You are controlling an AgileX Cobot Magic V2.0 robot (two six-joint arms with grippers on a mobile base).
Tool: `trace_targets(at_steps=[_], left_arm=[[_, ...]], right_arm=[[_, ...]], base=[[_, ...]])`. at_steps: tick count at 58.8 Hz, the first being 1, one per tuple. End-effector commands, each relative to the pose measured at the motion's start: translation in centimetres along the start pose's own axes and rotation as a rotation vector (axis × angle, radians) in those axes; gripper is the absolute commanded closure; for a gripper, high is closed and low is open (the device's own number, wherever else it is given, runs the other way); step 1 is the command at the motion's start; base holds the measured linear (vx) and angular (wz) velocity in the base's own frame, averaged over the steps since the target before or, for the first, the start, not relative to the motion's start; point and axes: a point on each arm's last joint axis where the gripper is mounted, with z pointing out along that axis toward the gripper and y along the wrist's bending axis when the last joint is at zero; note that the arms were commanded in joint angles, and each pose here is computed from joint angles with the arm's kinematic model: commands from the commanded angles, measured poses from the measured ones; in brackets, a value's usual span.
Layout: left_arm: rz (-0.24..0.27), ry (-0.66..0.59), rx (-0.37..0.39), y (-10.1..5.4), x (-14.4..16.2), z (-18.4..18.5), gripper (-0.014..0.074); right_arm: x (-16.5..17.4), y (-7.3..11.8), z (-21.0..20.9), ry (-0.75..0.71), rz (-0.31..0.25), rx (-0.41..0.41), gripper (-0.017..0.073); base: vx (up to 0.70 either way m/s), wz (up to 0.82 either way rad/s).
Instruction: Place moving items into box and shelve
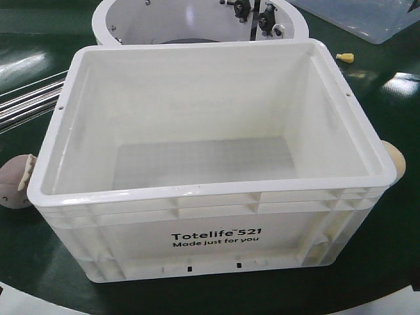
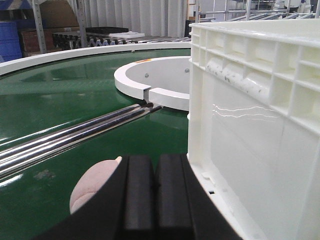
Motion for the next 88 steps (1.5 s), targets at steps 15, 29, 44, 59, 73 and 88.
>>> trace_targets(at_steps=[15, 29, 44, 59, 73, 88], left_arm=[[-0.002, -0.083, -0.002, 0.0, -0.3, 0.0, 0.0600], [-0.002, -0.083, -0.002, 0.0, -0.3, 0.0, 0.0600], [-0.002, -0.085, -0.002, 0.0, -0.3, 0.0, 0.0600], [-0.009, -0.193, 0.000, 0.0, -1.6, -0.2, 0.0600], [-0.012, -0.341, 0.009, -0.3, -6.1, -1.5, 0.0600], [0.004, -0.458, 0.021, -0.8, -13.5, -4.6, 0.0600]], right_arm=[[-1.1, -0.2, -0.2, -0.106, -0.005, 0.022, 0.0568], [-1.1, -0.2, -0.2, -0.106, -0.005, 0.022, 0.0568], [-1.1, -0.2, -0.2, -0.109, -0.006, 0.022, 0.0568], [-2.1, -0.4, -0.4, -0.221, 0.020, 0.044, 0.0568], [-5.1, -1.1, -1.1, -0.406, 0.190, 0.075, 0.0566], [-14.0, -0.6, -3.6, -0.408, -0.047, 0.030, 0.0565]], base=[[0.00, 0.00], [0.00, 0.00], [0.00, 0.00], [0.00, 0.00], [0.00, 0.00], [0.00, 0.00]])
